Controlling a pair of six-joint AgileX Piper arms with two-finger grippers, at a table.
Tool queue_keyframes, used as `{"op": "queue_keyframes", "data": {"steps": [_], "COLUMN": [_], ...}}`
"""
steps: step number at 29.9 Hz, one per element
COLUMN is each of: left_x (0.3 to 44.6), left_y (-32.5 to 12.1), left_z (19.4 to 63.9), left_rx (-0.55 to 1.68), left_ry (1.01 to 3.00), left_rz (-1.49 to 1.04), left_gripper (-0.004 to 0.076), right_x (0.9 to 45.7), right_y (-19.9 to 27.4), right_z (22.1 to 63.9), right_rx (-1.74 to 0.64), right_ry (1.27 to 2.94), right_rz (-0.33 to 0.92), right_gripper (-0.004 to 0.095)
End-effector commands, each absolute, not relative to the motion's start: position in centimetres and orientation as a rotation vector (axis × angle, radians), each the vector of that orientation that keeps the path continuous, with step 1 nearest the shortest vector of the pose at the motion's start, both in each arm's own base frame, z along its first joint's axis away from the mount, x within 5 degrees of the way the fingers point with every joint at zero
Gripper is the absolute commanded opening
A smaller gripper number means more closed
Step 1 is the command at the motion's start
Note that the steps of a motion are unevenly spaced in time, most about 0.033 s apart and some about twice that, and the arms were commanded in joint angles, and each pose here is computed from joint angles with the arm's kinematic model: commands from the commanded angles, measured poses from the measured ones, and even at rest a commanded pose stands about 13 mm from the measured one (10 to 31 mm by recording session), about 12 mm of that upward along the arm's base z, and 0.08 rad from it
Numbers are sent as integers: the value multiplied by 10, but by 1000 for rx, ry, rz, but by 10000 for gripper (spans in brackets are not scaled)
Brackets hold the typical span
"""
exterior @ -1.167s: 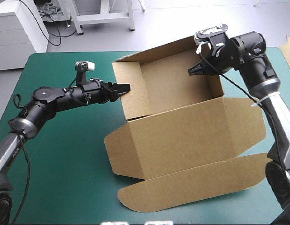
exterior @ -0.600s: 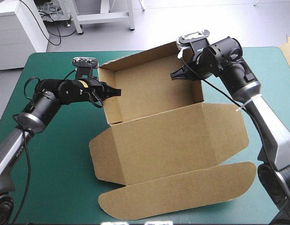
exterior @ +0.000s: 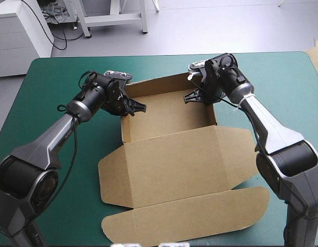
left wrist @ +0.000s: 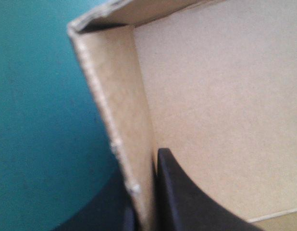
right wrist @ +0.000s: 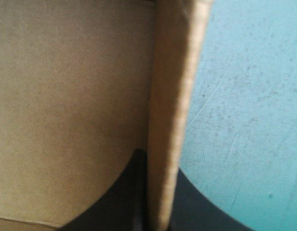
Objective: Fold the box
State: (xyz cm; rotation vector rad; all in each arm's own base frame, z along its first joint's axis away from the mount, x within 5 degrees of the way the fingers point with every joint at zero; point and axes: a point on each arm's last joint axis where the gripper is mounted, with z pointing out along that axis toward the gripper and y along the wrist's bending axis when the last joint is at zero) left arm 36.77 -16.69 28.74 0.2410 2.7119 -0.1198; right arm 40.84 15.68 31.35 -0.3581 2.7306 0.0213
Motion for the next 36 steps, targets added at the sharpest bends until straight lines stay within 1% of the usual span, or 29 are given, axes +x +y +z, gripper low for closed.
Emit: {"op": "queue_keyframes", "data": {"steps": [1,4,8,14,17,18,20,21,23,24,26,28,30,33,36], "left_x": [371,377,387,391,391,391,391,391,392,392,392,392,392,395,396], "left_y": [-179,-181,-185,-185,-184,-184,-183,-182,-178,-175,-170,-164,-160,-156,-156], "left_z": [299,285,276,271,271,271,273,275,277,278,280,284,288,298,312], "left_rx": [318,337,355,363,368,368,365,361,325,307,256,204,134,61,56], "left_ry": [2624,2642,2601,2585,2586,2589,2595,2600,2625,2636,2674,2711,2738,2748,2731], "left_rz": [-143,-116,-114,-101,-88,-86,-82,-79,-76,-75,-69,-72,-112,-199,-223], "left_gripper": [-8,-8,-8,-4,36,71,130,170,251,277,316,320,319,320,320], "right_x": [411,419,427,432,432,432,430,430,429,428,427,427,426,426,425], "right_y": [155,154,155,158,158,157,157,158,158,159,159,160,161,161,160], "right_z": [329,315,303,300,300,300,299,299,299,299,299,299,300,306,320], "right_rx": [-421,-468,-491,-504,-508,-509,-509,-509,-509,-508,-506,-504,-499,-491,-488], "right_ry": [2655,2667,2664,2619,2623,2629,2641,2646,2661,2666,2674,2679,2679,2668,2652], "right_rz": [85,65,50,55,54,52,58,63,76,84,99,112,128,132,130], "right_gripper": [-18,-18,-18,-18,-12,-1,39,79,196,245,357,443,481,482,482]}}
